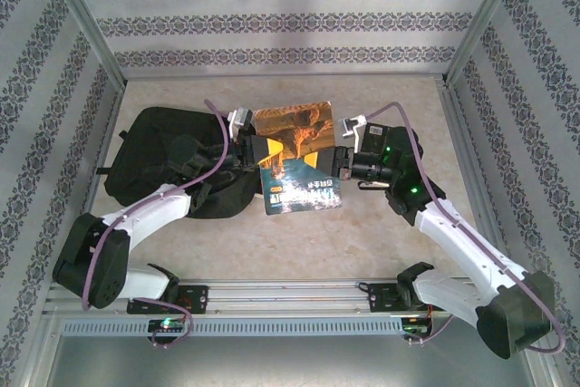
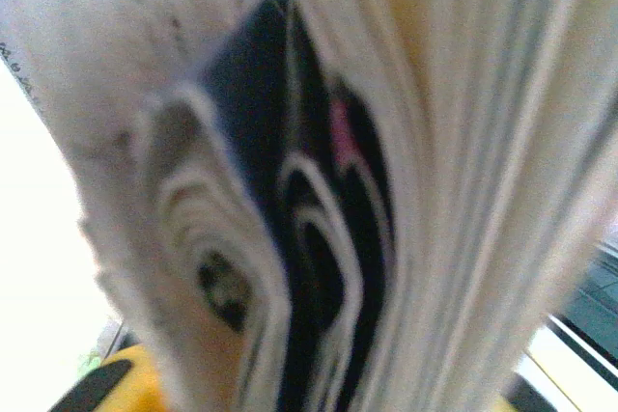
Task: Pack the student bag
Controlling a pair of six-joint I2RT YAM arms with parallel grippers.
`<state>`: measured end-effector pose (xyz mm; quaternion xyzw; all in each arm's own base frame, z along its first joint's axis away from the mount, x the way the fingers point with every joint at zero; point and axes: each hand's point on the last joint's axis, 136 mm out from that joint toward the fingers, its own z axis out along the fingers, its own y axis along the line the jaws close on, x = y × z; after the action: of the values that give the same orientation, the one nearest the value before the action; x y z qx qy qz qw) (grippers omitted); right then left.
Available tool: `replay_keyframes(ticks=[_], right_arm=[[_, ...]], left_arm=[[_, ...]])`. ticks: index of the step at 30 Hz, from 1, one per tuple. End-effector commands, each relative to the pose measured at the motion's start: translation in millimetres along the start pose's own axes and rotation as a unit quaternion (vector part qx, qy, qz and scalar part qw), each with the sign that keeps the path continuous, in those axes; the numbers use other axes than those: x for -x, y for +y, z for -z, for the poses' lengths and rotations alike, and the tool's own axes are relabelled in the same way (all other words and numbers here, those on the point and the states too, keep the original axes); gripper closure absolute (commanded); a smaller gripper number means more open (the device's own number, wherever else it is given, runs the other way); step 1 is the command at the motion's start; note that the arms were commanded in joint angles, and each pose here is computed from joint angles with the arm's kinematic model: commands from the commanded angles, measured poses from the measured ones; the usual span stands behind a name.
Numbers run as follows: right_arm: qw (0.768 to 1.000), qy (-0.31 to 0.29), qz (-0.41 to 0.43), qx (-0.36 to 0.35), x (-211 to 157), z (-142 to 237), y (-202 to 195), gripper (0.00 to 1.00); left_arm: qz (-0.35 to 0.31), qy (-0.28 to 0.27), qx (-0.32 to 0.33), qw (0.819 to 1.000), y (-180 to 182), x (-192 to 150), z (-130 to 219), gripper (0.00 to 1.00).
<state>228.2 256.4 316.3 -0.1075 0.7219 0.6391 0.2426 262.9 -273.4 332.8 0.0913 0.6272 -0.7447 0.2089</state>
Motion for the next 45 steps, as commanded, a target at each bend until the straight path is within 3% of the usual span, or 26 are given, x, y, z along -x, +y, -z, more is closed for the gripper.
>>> replay_keyframes(ticks=[1, 3, 6, 8, 9, 13, 16, 20, 26, 29, 37, 42, 45], right_arm=[[0.999, -0.025, 0.035, 0.016, 21.5, 0.4, 18.2, 1.00], [0.999, -0.024, 0.034, 0.015, 22.5, -0.5, 17.1, 1.00], [0.999, -0.028, 0.030, 0.006, 23.6, -0.8, 11.7, 1.00], [0.999, -0.037, 0.026, -0.007, 26.1, 1.1, 5.5, 1.00], [0.999, -0.042, 0.023, -0.014, 26.8, 2.4, 1.7, 0.96], [0.996, -0.079, 0.016, -0.039, 30.6, 11.6, -8.9, 0.52], [0.993, -0.113, 0.012, -0.044, 31.3, 16.3, -13.0, 0.30], [0.988, -0.155, -0.005, -0.025, 27.6, 10.7, -14.3, 0.14], [0.976, -0.215, 0.010, 0.024, 25.0, -7.7, -1.0, 0.06], [0.969, -0.243, 0.027, 0.034, 28.0, -13.1, 9.2, 0.10], [0.964, -0.264, -0.007, 0.039, 44.7, -34.9, 2.2, 0.36], [0.960, -0.275, -0.016, 0.042, 52.0, -40.7, -1.9, 0.65], [0.959, -0.281, -0.007, 0.036, 53.6, -40.0, -3.1, 0.88]], left_arm=[[-0.036, 0.028, -0.026, 0.999, -13.8, -11.2, 0.8, 0.71], [-0.036, 0.033, -0.024, 0.998, -12.6, -12.7, 0.9, 0.76], [-0.042, 0.034, -0.016, 0.998, -10.3, -12.9, 0.7, 1.00], [-0.049, 0.025, -0.012, 0.998, -10.6, -9.5, 1.2, 1.00], [-0.053, 0.018, -0.011, 0.998, -11.8, -6.9, 1.6, 1.00], [-0.057, -0.053, 0.010, 0.997, -11.6, 17.6, 7.7, 1.00], [-0.060, -0.121, 0.014, 0.991, -16.3, 38.3, 13.2, 1.00], [-0.054, -0.217, 0.014, 0.975, -18.0, 63.4, 26.6, 1.00], [-0.057, -0.248, 0.010, 0.967, -21.6, 69.9, 20.3, 1.00], [-0.060, -0.248, 0.022, 0.967, -16.6, 67.6, 15.7, 1.00], [-0.062, -0.247, 0.033, 0.967, -6.3, 56.5, 5.9, 1.00], [-0.063, -0.255, 0.043, 0.964, -3.5, 53.6, 8.4, 1.00], [-0.066, -0.255, 0.056, 0.963, 0.1, 50.6, 10.7, 1.00]])
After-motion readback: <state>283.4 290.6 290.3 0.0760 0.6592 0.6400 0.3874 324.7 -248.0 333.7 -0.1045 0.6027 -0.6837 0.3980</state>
